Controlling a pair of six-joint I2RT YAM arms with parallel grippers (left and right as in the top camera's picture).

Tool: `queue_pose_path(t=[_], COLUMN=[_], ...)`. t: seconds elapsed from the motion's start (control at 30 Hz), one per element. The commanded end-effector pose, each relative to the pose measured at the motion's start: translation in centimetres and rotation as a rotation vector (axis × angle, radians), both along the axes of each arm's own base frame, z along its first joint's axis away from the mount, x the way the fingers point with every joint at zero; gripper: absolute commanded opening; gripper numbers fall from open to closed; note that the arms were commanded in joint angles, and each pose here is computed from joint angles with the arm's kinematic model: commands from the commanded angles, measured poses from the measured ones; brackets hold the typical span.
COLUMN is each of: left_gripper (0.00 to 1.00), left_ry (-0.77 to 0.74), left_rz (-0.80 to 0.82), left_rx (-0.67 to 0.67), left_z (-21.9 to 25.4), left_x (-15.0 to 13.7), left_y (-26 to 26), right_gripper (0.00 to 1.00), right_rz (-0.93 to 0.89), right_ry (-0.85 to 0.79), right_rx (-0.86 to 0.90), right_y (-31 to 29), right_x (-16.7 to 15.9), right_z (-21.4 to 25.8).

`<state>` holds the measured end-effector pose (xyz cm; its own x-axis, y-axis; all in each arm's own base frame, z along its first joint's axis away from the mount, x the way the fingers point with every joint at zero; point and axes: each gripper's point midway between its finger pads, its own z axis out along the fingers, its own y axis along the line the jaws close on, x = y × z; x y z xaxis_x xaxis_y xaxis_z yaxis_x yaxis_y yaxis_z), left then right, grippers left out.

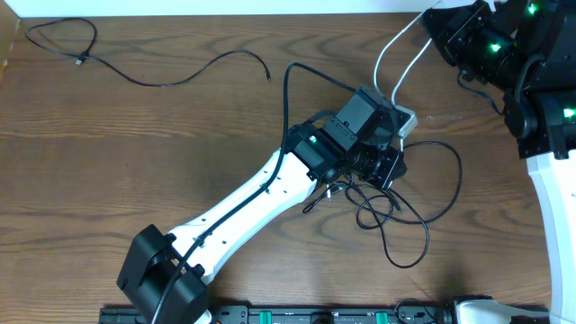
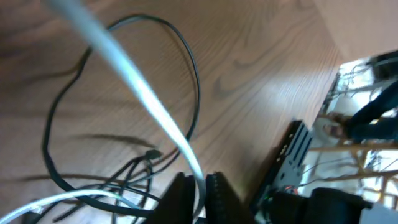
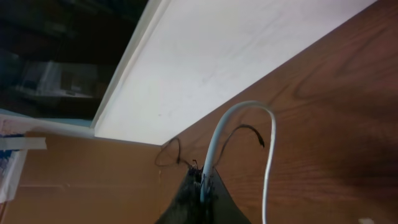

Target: Untangle cables

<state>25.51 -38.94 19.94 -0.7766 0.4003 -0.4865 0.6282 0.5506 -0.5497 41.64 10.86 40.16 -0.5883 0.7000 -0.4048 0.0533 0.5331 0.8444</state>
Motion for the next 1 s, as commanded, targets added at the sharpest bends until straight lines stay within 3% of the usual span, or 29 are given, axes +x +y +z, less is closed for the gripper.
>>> queue_pose_path(t=[0.0, 0.17, 0.3, 0.4, 0.47, 0.53, 0.7, 0.8, 0.97], left_gripper=[0.08, 0.07, 0.07, 0.07, 0.07, 0.07, 0.07, 0.07, 0.07], left_ry=[0.001, -0.005, -0.094, -0.176, -0.222, -0.258, -0.305, -0.268, -0.262], left_rz=[0.011, 0.018, 0.026, 0.067, 0.103, 0.135, 0.207, 0.281, 0.348], left_rx=[-0.002, -0.076, -0.16, -0.211, -0.232, -0.252, -0.288, -0.298, -0.302], left_z=[0.1, 3.3, 8.3, 11.7, 13.5, 15.0, 17.2, 17.3, 17.4], left_x=[0.2, -0.3, -0.7, -0.6, -0.2, 0.1, 1.5, 2.9, 4.6], left_y=[0.1, 0.0, 0.9, 2.4, 3.7, 4.9, 7.5, 8.7, 10.3], right_gripper=[0.01, 0.01, 0.01, 0.02, 0.21, 0.57, 0.99, 0.99, 0.99], right_rz=[0.003, -0.056, -0.201, -0.193, -0.17, -0.145, 0.033, 0.186, 0.234], right_ry=[-0.002, 0.048, 0.195, 0.226, 0.24, 0.251, 0.242, 0.183, 0.201], right_rx=[0.008, -0.137, -0.263, -0.346, -0.378, -0.408, -0.429, -0.457, -0.553], right_y=[-0.1, -2.1, -5.8, -6.6, -6.7, -6.6, -4.5, -2.8, -3.4], right_x=[-0.5, -0.7, -1.8, -2.5, -2.9, -3.3, -4.5, -5.1, -6.0], right_z=[0.6, -1.8, -5.4, -6.5, -6.9, -7.4, -8.0, -7.8, -8.9])
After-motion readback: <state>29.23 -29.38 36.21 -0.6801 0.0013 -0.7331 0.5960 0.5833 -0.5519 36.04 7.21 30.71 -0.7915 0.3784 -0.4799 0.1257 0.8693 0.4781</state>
